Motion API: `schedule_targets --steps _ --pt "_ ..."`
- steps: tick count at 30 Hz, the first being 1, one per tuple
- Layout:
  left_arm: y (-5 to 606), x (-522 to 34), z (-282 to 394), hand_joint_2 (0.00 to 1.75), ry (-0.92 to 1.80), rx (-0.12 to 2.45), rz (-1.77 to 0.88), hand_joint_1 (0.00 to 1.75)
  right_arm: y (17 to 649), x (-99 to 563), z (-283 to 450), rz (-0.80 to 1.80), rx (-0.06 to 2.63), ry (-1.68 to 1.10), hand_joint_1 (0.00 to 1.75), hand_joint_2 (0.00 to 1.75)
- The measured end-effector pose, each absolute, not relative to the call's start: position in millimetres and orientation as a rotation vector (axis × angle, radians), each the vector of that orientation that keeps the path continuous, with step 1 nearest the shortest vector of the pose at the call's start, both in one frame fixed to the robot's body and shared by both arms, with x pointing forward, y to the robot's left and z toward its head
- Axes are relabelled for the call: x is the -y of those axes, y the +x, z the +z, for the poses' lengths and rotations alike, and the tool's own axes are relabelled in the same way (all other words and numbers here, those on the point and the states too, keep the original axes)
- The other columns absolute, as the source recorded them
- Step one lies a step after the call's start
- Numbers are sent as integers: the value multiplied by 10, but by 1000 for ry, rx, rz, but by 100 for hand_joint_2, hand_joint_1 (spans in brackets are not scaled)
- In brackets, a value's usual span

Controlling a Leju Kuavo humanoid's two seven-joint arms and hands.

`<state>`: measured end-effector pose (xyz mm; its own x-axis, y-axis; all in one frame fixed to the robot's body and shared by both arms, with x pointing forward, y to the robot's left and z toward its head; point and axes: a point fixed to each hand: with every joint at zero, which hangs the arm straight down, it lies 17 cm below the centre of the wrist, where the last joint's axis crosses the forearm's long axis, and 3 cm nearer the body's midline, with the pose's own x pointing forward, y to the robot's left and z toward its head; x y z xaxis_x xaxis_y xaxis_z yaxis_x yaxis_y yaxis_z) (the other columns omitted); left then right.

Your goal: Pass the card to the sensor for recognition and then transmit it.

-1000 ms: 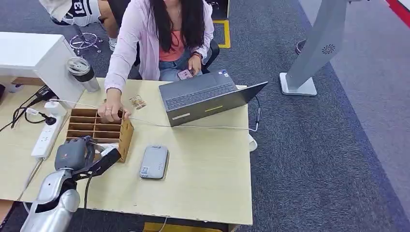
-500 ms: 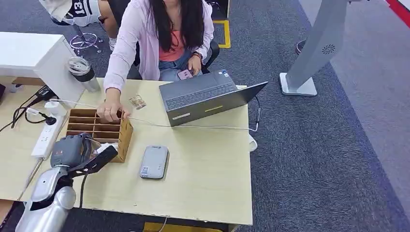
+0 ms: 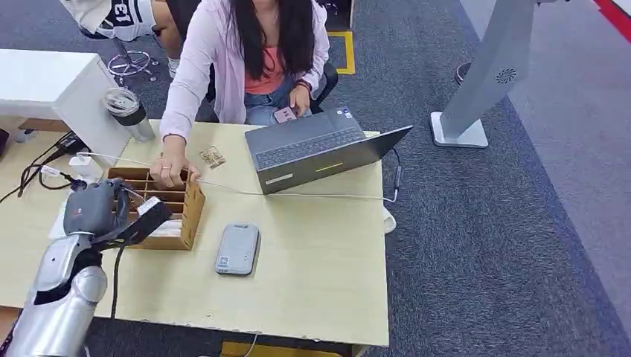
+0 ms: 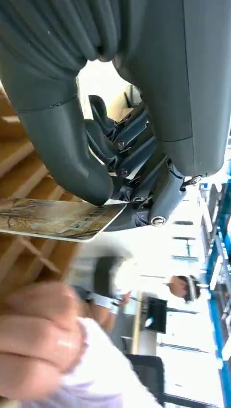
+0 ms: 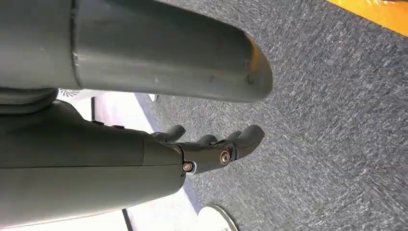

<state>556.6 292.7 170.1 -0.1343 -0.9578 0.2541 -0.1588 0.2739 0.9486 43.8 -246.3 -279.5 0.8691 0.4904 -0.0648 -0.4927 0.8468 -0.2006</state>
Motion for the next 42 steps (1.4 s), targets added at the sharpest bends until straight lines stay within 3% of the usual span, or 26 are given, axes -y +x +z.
schedule_targets --steps 22,34,35,36,42 --pt "6205 -2852 3164 175 1237 1707 -860 175 487 2433 -2793 544 7 -202 0 0" --pt "6335 -2824 3133 175 1222 1674 -855 175 482 2433 -2793 544 2 -200 0 0" --pt "6337 -2826 3117 175 1221 1671 -856 101 480 2432 -2793 545 1 -200 0 0" --pt "6337 -2836 3102 175 1223 1668 -853 0 478 2433 -2793 544 0 -200 0 0" --pt "6335 -2880 2983 175 1221 1647 -851 0 482 2431 -2793 545 3 -199 0 0"
